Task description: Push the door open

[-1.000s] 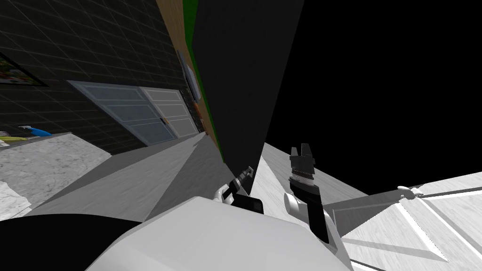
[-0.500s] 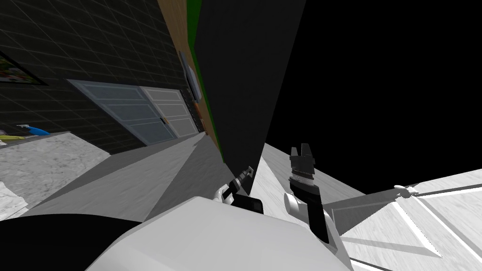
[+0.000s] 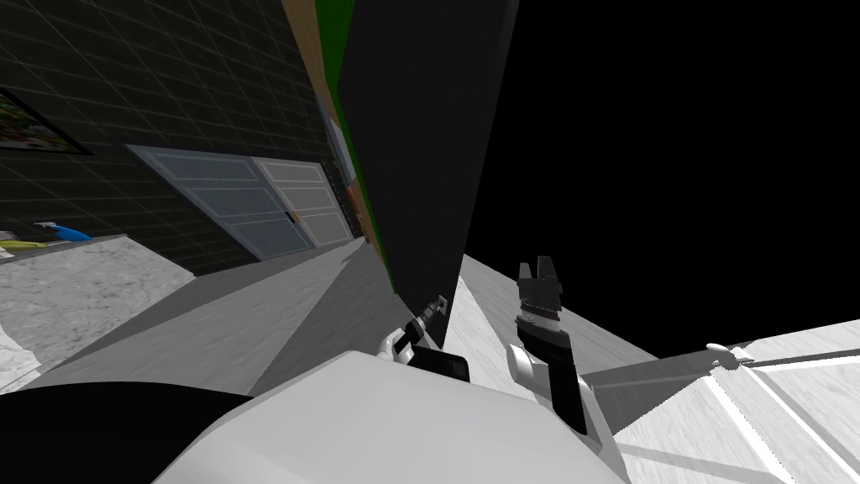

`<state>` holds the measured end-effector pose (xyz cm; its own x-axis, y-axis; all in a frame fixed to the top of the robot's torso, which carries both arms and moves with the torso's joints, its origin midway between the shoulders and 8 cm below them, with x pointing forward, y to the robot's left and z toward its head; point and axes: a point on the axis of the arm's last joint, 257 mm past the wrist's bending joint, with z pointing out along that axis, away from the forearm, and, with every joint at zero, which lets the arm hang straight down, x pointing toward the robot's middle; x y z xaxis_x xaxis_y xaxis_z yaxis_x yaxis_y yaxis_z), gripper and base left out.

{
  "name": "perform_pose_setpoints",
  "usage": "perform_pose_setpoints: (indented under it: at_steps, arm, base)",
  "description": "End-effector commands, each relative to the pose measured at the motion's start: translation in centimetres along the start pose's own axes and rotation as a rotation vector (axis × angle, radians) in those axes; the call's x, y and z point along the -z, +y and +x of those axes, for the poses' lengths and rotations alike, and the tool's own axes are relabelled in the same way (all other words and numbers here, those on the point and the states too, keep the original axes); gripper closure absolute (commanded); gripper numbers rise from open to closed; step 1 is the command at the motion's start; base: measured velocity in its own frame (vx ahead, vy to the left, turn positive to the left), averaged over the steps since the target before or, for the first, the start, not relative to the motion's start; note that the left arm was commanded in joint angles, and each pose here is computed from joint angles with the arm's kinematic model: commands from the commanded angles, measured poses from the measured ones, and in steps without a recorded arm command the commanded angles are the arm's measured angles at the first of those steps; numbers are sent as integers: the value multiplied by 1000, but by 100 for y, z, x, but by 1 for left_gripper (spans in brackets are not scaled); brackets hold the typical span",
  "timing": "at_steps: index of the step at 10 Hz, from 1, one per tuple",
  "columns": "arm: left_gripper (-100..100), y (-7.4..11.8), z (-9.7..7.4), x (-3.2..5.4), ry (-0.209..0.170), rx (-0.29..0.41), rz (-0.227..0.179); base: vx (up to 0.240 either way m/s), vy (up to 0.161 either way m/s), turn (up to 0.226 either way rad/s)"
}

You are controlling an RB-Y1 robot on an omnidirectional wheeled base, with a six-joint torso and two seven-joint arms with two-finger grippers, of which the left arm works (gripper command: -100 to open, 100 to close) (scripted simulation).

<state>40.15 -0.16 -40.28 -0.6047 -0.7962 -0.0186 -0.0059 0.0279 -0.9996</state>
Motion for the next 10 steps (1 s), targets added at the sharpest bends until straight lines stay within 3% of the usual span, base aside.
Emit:
perform_pose_setpoints:
  at_steps: [1,5,8,9,10]
  arm:
    - [100,-16,-179,5,-33,-11,1]
    - [100,-3,-513,66,-104,-23,-5]
    - [100,-3,-626,86,-130,-25,-6]
    - [-100,-27,-619,102,-126,-21,-3]
    - [-100,-29,-620,103,-126,-20,-2]
  base:
    - [113,-168,25]
    - [124,-149,39]
    - [110,-107,46]
    - [-120,12,64]
    - [-220,27,50]
